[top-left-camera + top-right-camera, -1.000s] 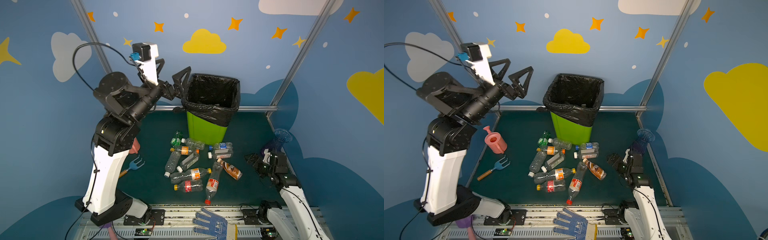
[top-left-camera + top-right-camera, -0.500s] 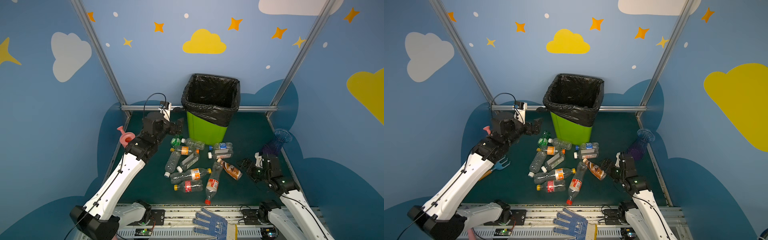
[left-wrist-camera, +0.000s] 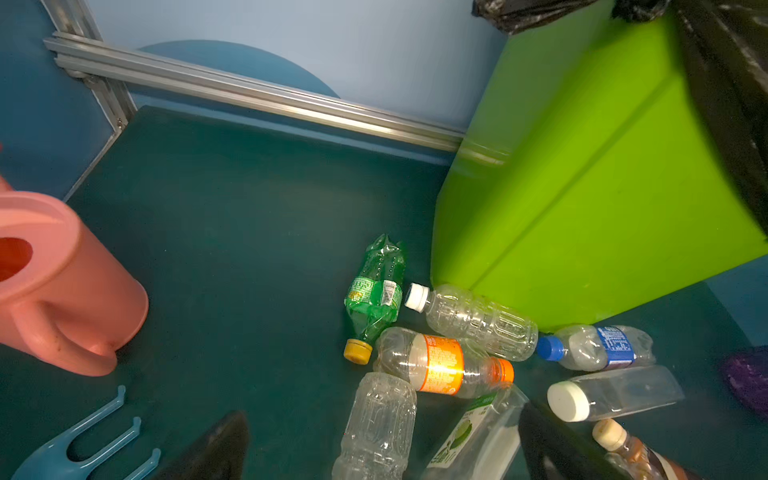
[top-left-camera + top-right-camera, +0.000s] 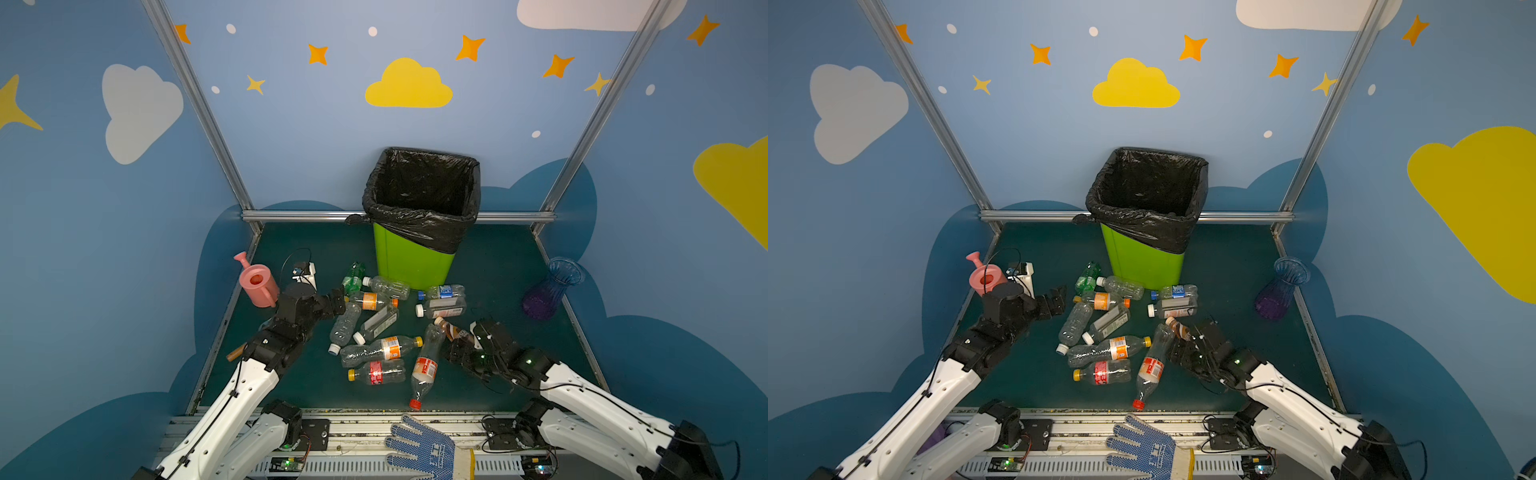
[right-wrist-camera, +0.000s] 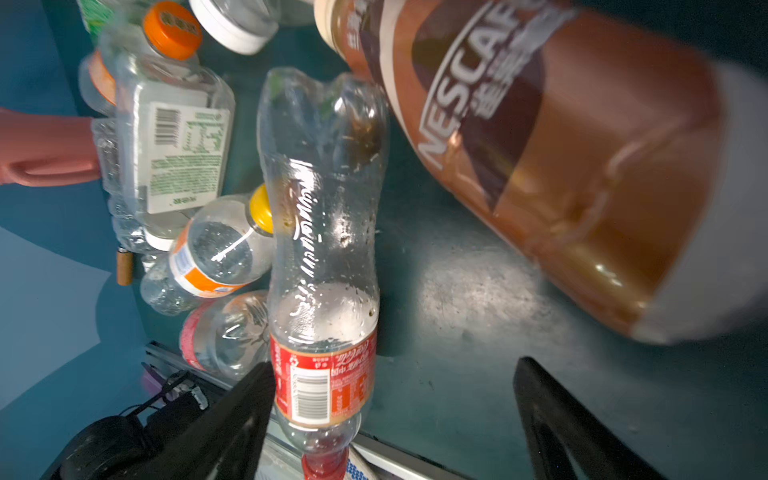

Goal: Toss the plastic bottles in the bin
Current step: 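Open the left gripper over the bin while the right reaches into the pile, then close the right gripper on the clear red-labelled bottle in the pile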

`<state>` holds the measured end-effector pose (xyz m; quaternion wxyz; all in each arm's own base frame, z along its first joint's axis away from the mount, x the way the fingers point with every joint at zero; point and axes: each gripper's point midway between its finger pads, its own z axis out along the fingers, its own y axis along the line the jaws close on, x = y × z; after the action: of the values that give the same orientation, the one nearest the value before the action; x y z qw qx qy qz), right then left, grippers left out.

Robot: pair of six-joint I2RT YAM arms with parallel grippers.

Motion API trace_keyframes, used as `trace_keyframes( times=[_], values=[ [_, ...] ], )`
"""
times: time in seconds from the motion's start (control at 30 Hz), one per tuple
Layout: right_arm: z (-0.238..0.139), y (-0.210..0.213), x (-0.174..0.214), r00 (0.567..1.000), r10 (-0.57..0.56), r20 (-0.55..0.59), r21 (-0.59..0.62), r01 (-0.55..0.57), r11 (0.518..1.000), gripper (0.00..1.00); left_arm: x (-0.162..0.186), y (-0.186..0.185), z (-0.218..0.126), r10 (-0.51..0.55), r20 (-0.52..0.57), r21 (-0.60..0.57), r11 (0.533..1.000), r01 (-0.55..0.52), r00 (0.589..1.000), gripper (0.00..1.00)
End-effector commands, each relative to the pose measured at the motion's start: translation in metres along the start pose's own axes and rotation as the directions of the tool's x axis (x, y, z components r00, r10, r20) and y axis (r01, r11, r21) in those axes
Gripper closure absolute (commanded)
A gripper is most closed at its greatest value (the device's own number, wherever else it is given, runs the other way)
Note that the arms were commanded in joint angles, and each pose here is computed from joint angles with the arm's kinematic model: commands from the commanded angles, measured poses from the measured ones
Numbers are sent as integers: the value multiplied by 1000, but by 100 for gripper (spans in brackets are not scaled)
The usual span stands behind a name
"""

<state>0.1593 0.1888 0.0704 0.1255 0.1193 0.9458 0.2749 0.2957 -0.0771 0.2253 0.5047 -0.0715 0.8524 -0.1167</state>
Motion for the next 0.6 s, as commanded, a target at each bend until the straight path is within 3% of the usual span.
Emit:
trace_keyframes(
  times=[0.0, 0.23, 0.57],
  values=[
    [13, 21, -5, 999, 2, 32, -41, -1, 999, 11, -1, 7, -8, -61, 33, -12, 998, 61, 998, 0],
    [32, 45, 2, 998, -59, -11, -47, 58, 997, 10, 18, 23, -18, -81, 30, -44, 996, 82, 996, 0],
    [49, 50, 6, 997, -56, -52, -25, 54, 998, 9, 40, 29, -20, -142, 5, -34, 989, 142, 990, 0]
  ],
)
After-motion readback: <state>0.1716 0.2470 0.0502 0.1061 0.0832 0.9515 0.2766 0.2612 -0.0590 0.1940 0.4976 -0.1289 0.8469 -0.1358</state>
